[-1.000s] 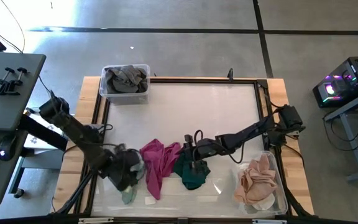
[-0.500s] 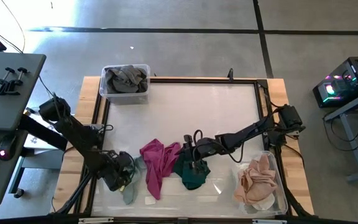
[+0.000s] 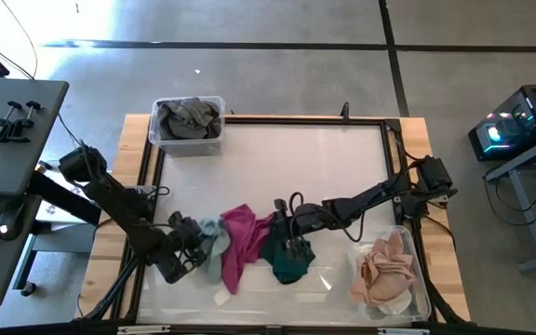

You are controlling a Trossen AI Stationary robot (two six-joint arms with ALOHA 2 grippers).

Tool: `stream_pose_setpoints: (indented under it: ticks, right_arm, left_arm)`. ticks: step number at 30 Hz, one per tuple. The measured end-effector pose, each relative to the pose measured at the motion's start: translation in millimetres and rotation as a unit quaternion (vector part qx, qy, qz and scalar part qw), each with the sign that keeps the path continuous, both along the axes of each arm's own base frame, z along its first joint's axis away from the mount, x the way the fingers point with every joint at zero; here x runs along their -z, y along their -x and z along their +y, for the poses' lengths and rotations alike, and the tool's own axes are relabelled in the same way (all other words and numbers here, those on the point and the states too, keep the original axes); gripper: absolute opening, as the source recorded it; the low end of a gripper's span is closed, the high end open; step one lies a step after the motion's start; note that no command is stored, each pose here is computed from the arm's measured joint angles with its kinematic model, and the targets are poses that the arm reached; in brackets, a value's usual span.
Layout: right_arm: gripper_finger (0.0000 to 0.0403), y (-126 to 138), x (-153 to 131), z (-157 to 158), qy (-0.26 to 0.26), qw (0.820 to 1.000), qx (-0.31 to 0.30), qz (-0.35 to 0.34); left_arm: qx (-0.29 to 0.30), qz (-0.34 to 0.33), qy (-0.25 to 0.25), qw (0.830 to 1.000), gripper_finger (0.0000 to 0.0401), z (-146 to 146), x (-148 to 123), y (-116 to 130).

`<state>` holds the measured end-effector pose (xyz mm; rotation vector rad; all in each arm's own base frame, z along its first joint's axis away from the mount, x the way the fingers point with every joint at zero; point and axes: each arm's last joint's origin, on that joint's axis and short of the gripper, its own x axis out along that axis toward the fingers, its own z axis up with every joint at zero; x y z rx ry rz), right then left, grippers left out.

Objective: Sort microfiber towel by color & place in baskets
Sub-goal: Put the light blue towel into the bottom transparent bin

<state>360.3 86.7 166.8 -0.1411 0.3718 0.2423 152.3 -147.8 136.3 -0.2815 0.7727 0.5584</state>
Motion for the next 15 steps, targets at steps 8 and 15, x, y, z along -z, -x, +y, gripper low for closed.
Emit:
stream_pose_setpoints:
  ticks: [8,15]
  right_arm:
    - [0.0222,-4,-10,0,0.054,0.996,-0.015,-0.07]
    - [0.0223,-7,-25,-3,0.117,0.98,-0.025,-0.16]
  left_arm:
    - [-0.046,-0.085,-0.055,0.994,0.0012,0,-28,-19]
    - [-0.06,-0.144,-0.116,0.981,0.0011,8,-62,-42]
